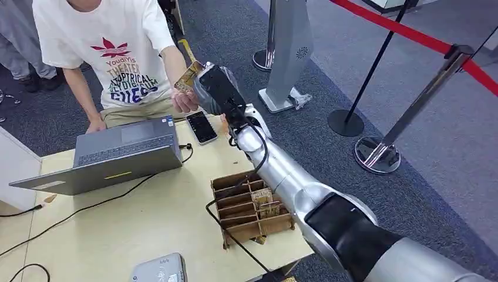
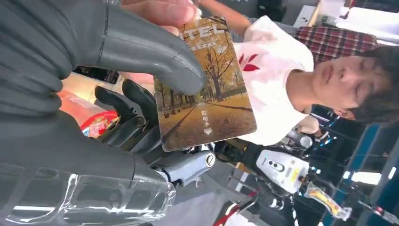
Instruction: Pass the card to the sensor for recognition and then transmit it.
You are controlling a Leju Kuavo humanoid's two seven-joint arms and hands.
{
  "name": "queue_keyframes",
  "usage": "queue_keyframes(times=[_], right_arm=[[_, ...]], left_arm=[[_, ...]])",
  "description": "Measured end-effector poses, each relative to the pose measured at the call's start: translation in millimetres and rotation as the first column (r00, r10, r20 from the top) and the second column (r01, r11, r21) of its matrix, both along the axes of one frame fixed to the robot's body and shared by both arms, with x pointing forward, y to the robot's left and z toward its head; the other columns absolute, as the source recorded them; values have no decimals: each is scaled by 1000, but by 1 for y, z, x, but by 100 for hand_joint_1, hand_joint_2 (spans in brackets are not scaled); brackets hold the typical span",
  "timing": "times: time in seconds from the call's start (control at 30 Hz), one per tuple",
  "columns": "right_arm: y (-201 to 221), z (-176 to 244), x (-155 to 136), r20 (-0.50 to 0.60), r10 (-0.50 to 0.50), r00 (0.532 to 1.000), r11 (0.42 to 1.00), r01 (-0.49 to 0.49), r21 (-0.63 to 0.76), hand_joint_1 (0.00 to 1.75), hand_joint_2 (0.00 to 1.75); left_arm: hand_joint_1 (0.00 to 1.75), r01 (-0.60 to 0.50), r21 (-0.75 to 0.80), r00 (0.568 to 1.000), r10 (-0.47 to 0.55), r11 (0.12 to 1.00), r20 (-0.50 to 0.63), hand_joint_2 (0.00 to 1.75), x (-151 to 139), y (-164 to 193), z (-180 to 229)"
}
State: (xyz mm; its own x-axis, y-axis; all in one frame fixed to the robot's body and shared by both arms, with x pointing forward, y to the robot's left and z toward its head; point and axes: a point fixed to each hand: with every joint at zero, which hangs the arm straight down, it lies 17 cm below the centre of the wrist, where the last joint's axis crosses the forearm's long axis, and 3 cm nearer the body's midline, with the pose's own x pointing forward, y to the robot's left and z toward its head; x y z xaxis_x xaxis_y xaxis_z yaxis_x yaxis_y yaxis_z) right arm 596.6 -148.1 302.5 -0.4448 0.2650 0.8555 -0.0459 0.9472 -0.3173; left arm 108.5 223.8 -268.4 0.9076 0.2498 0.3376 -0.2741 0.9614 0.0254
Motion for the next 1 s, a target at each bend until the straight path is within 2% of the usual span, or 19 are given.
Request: queue_keyframes(times=[0.17,0.2,0.23,0.47,0.63,0.83,1.0], right_arm=[[15,-21,0,-33,8,999,999,-9,-53,175,175],[16,-23,0,-35,8,999,998,-10,-59,82,175],[19,-29,-1,-42,10,999,997,-14,-76,0,175],[36,-70,-8,-110,31,993,988,-47,-149,0,175],[47,-75,-14,-99,53,994,983,-69,-171,0,175],[67,-63,-31,-47,110,993,978,-117,-172,0,175],[69,-37,-52,53,114,992,982,-105,-158,0,175]], left_arm=[[0,-11,4,1000,11,1000,7,0,-1,2,0],[0,-11,4,1000,10,1000,7,0,-1,2,0],[0,-10,3,1000,10,1000,7,0,-1,2,0],[0,-13,3,1000,13,1000,5,0,-1,4,0],[0,-23,3,1000,23,1000,2,0,-3,6,-1],[0,-49,6,999,49,999,-5,0,-11,9,-2],[0,-56,9,998,56,998,-16,0,-19,12,-4]])
